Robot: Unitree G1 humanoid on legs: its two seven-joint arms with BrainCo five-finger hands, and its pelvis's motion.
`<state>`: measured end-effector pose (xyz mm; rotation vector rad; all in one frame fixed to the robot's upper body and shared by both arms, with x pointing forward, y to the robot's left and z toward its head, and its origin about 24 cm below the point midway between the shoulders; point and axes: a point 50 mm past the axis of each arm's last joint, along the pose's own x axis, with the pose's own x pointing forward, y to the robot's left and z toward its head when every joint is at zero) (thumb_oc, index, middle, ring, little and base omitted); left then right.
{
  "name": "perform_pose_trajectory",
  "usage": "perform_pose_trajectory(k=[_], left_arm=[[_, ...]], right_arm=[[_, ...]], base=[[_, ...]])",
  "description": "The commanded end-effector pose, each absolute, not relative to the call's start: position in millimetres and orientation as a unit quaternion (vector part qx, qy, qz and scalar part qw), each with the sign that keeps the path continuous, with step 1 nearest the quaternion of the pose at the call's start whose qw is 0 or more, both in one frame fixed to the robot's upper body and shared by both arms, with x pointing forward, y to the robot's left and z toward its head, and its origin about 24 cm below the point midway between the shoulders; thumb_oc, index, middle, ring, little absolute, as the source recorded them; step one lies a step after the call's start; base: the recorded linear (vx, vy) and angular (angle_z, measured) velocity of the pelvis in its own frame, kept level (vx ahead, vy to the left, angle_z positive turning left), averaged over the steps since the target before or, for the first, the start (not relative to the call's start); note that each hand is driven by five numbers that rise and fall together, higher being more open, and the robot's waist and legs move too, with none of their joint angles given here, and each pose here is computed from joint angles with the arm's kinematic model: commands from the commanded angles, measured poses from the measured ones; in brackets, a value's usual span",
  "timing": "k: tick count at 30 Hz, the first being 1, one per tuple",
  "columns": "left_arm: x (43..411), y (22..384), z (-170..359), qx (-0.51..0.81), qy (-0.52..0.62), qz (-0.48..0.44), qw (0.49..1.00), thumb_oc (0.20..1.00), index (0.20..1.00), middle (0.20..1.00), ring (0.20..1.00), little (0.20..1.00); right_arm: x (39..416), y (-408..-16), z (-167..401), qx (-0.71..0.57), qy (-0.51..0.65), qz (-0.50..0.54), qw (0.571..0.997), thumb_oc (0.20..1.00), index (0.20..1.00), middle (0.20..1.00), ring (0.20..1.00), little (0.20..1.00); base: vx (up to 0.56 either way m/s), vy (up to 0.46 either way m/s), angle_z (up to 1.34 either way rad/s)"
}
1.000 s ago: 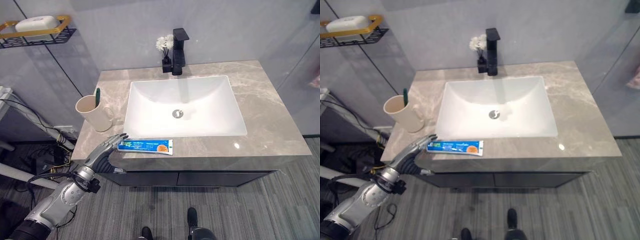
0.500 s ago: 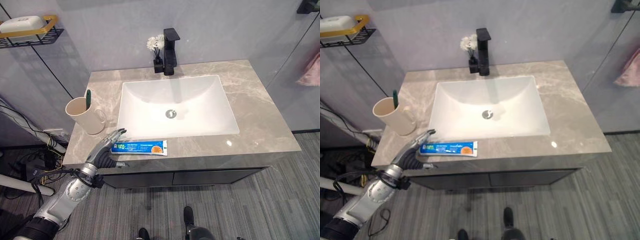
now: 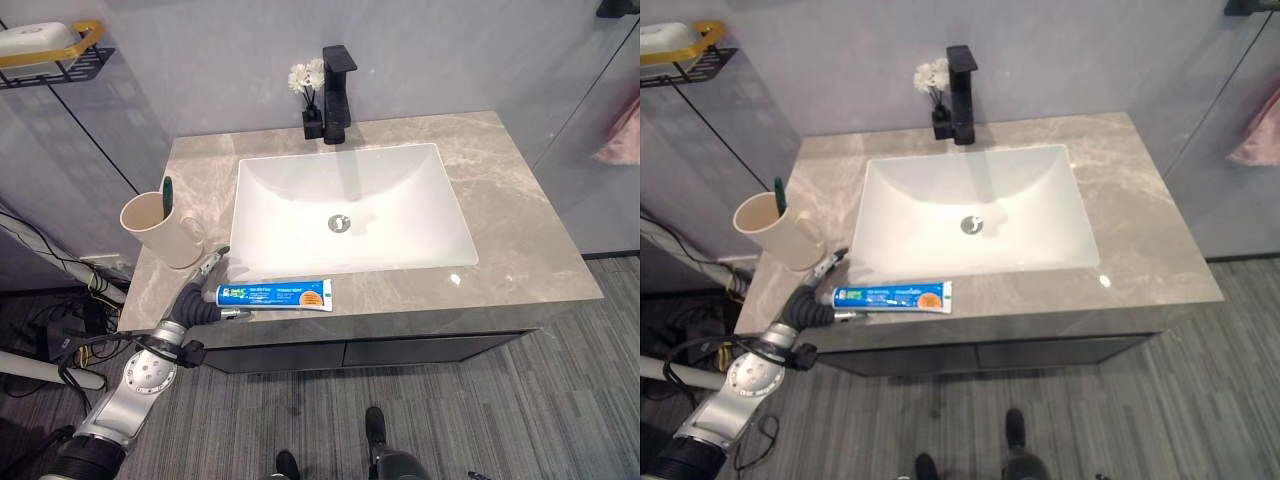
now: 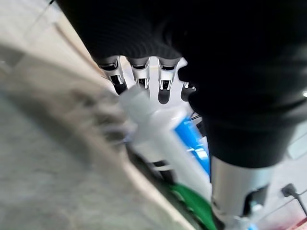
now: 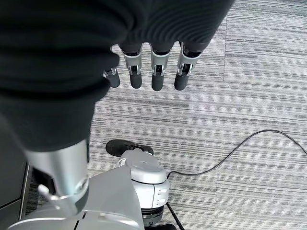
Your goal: Put brush and paste in cup on sink, flatten towel.
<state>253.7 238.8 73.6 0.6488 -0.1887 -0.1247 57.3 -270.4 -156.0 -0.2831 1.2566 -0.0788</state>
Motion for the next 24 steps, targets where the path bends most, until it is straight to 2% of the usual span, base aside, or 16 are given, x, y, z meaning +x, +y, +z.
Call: perform_pose_trajectory(k=[1,8,9,10,13,14,17,20,24], left_arm=[[269.9,247.2,105.7,0.362,-0.147,-0.047,0.919,1.000,1.000,1.000,1.000,1.000],[272.1,247.4,105.7,0.389,-0.143,-0.057,0.908,1.000,1.000,1.000,1.000,1.000],[272.9,247.2,106.1,0.389,-0.144,-0.057,0.908,0.780,0.780,0.780,0.780,0.780],[273.6,246.8,106.9,0.391,-0.144,-0.058,0.907,0.473,0.473,0.473,0.473,0.473],[274.7,246.2,105.6,0.406,-0.140,-0.067,0.900,0.200,0.200,0.200,0.200,0.200],[274.8,246.2,105.6,0.407,-0.140,-0.067,0.900,0.200,0.200,0.200,0.200,0.200],[274.6,244.6,108.6,0.493,-0.144,-0.111,0.851,0.200,0.200,0.200,0.200,0.200],[273.8,238.5,112.2,0.594,-0.155,-0.181,0.768,0.200,0.200,0.200,0.200,0.200],[273.0,233.9,109.1,0.623,-0.158,-0.213,0.736,0.200,0.200,0.200,0.200,0.200]], right_arm=[[82.7,-264.0,-153.6,-0.133,0.559,-0.025,0.818,1.000,1.000,1.000,1.000,1.000],[89.8,-265.2,-151.1,-0.131,0.544,-0.032,0.828,1.000,1.000,1.000,1.000,1.000],[89.6,-265.7,-150.9,-0.131,0.544,-0.033,0.828,1.000,1.000,1.000,1.000,1.000],[90.5,-265.6,-150.7,-0.131,0.543,-0.034,0.829,1.000,1.000,1.000,1.000,1.000],[89.0,-266.3,-150.8,-0.131,0.544,-0.035,0.828,1.000,1.000,1.000,1.000,1.000],[88.9,-266.3,-150.8,-0.131,0.544,-0.035,0.828,1.000,1.000,1.000,1.000,1.000],[85.2,-267.9,-150.8,-0.131,0.544,-0.038,0.828,1.000,1.000,1.000,1.000,1.000],[78.5,-270.4,-151.3,-0.128,0.549,-0.043,0.825,1.000,1.000,1.000,1.000,1.000],[68.3,-275.1,-152.0,-0.108,0.557,-0.073,0.820,1.000,1.000,1.000,1.000,1.000]], base=[[-0.01,-0.012,-0.13],[0.00,-0.006,-0.04],[0.00,0.000,0.00],[0.00,0.000,0.00],[0.00,0.000,0.00],[0.00,0.000,0.00],[0.00,0.000,0.00],[0.01,-0.003,0.00],[0.01,-0.001,-0.02]])
